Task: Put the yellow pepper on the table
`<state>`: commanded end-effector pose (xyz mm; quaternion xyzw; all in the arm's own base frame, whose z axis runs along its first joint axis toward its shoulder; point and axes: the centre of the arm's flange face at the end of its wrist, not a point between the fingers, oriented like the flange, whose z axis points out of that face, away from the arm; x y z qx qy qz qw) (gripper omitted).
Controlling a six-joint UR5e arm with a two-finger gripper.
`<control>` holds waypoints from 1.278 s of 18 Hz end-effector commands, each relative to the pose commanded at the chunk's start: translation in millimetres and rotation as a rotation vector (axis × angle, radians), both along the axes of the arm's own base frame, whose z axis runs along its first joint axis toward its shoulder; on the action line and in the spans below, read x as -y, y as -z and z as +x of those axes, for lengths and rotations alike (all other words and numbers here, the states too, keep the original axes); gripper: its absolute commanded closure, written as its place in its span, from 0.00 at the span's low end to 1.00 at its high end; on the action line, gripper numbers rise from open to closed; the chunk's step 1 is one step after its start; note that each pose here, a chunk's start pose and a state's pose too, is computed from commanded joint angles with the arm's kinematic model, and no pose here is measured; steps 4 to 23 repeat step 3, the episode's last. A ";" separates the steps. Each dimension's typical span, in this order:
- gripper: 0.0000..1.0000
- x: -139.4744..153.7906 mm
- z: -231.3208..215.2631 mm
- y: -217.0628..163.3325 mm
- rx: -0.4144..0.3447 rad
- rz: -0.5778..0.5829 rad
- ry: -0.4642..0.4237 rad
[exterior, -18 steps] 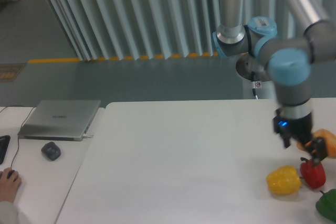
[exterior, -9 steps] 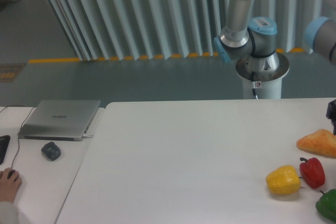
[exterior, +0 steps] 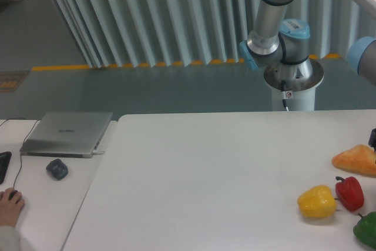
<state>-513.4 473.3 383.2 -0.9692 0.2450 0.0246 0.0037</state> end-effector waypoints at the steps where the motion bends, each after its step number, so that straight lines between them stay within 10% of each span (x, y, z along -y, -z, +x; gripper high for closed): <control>1: 0.00 -0.3 0.2 0.0 0.002 0.003 0.000; 23: 0.00 -0.2 0.5 -1.0 0.001 0.005 0.000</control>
